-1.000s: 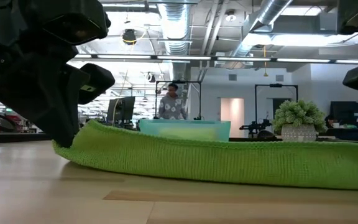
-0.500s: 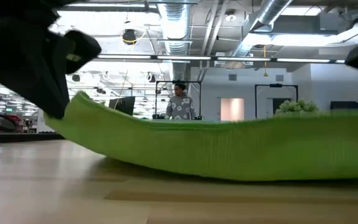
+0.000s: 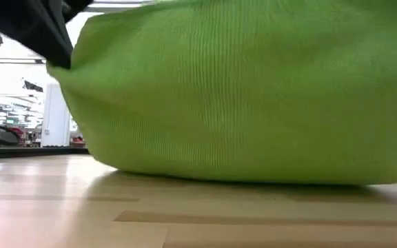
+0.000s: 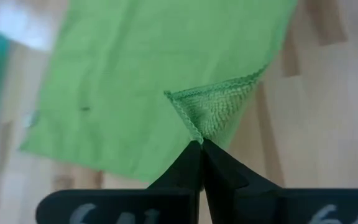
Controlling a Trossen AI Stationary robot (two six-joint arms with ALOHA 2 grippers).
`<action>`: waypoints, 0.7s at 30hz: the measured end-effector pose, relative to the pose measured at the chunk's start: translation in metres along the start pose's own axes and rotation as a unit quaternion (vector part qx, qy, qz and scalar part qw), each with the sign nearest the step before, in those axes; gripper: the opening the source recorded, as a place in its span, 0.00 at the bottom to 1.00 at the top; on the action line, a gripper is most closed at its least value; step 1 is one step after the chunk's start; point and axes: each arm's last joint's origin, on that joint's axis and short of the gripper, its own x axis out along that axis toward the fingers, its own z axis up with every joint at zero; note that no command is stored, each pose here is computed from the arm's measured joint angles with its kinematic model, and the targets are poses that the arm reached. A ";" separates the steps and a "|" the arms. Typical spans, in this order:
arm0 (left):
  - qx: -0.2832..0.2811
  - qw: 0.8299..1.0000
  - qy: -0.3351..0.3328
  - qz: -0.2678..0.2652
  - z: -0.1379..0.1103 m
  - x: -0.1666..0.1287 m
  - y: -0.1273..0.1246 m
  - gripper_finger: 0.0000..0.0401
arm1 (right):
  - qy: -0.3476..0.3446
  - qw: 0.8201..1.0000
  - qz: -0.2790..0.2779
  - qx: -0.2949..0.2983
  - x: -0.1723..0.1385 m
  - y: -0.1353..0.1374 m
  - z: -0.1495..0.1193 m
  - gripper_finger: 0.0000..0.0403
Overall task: Roll microfiber towels into tight, uniform cylinder then place into a basket
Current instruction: Fold the green microfiber towel
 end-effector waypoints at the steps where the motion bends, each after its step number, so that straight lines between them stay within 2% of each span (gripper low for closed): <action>1: -0.002 1.000 0.001 0.012 0.001 -0.003 0.001 0.00 | -0.001 1.000 -0.006 -0.001 -0.003 0.000 0.002 0.02; 8: -0.003 0.995 -0.011 0.100 0.012 -0.012 0.015 0.00 | 0.014 0.997 -0.080 -0.007 -0.009 -0.017 0.009 0.03; 12: -0.050 0.989 0.013 0.140 0.016 -0.002 0.036 0.00 | 0.043 0.985 -0.166 0.016 -0.007 -0.040 0.010 0.03; 15: -0.065 0.982 0.040 0.172 0.016 0.007 0.054 0.00 | 0.042 0.975 -0.219 0.016 -0.007 -0.053 0.013 0.02; 21: -0.071 0.969 0.056 0.228 0.023 0.022 0.085 0.00 | 0.060 0.965 -0.254 0.027 0.000 -0.074 0.024 0.03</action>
